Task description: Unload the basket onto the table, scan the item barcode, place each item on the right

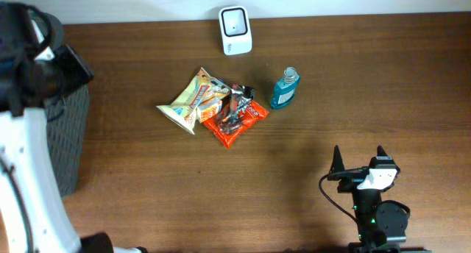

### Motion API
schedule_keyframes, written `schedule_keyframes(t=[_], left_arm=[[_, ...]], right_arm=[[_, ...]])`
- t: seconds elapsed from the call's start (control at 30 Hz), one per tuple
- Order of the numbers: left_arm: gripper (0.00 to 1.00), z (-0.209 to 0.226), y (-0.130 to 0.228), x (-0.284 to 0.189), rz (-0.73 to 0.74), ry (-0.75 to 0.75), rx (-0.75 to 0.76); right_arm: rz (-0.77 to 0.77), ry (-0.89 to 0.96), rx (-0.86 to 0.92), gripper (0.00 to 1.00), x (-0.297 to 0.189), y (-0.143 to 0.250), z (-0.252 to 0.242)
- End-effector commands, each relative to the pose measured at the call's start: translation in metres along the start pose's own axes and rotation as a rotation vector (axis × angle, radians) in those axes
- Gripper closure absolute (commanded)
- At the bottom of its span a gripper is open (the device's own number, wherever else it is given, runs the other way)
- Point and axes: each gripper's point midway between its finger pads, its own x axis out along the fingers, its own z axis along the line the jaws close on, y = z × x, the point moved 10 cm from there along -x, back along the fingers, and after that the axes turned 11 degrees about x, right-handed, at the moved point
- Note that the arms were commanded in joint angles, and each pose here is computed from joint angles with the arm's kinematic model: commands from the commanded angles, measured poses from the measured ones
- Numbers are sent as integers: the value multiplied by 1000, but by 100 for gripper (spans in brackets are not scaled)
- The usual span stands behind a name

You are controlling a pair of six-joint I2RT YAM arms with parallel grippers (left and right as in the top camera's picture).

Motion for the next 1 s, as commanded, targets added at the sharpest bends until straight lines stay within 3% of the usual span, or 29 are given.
schedule_keyframes(t=[0.0, 0.1, 0.3, 0.37, 0.5, 0.83, 0.9, 0.97], left_arm=[[0, -22, 26, -23, 144, 295, -3], [1, -51, 55, -14, 315, 320, 87], [1, -105, 88, 27, 369, 292, 308], [1, -103, 95, 49, 346, 138, 360], [1, -92, 90, 67, 265, -58, 389], [1, -97, 83, 70, 203, -38, 377], [1, -96, 83, 70, 203, -38, 377], [1, -96, 83, 70, 203, -38, 377]], right_arm=[[4, 8, 4, 2, 0, 3, -1], [4, 8, 4, 2, 0, 3, -1], [4, 7, 4, 2, 0, 3, -1], [4, 8, 4, 2, 0, 3, -1], [4, 8, 4, 2, 0, 3, -1], [4, 6, 5, 2, 0, 3, -1], [-19, -15, 67, 2, 0, -1, 1], [10, -254, 282, 2, -2, -5, 18]])
